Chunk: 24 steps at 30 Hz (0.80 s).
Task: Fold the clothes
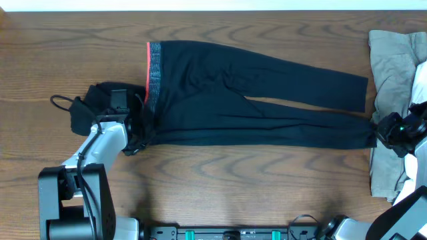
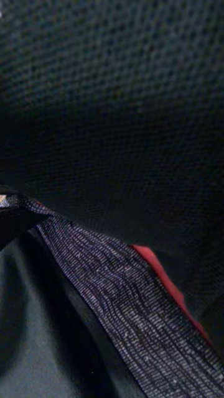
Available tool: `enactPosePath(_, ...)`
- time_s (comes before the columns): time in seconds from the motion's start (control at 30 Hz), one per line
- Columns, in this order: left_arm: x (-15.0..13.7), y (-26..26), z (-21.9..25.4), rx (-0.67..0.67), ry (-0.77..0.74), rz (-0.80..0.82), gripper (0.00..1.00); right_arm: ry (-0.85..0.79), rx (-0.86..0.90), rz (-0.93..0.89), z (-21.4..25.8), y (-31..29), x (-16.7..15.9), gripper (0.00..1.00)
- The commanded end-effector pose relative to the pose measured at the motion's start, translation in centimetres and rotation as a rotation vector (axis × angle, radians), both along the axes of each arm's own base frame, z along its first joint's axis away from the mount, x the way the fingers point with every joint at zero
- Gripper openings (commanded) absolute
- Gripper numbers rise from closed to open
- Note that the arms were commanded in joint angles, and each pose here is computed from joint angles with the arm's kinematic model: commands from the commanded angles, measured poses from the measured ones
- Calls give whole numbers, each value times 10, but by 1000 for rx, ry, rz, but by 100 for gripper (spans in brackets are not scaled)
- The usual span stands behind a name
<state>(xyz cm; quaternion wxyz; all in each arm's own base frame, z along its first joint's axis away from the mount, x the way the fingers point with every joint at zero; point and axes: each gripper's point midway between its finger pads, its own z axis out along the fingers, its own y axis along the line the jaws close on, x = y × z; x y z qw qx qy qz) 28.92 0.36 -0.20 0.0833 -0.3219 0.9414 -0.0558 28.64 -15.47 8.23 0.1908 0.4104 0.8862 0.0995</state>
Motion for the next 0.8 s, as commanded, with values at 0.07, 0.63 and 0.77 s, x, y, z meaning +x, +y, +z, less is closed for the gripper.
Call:
enactPosePath(0.07,-12,4,17,28,26,-12,6,-3,-9,-24,3,-5,-1,1)
enactPosePath(0.63,-21,24,185,197,-332,-72,6,12,-18,4,66,-13,-1,1)
enactPosePath(0.77,-23,27,189,222,-323,-83,6,-2,-28,3,72,-15,3,1)
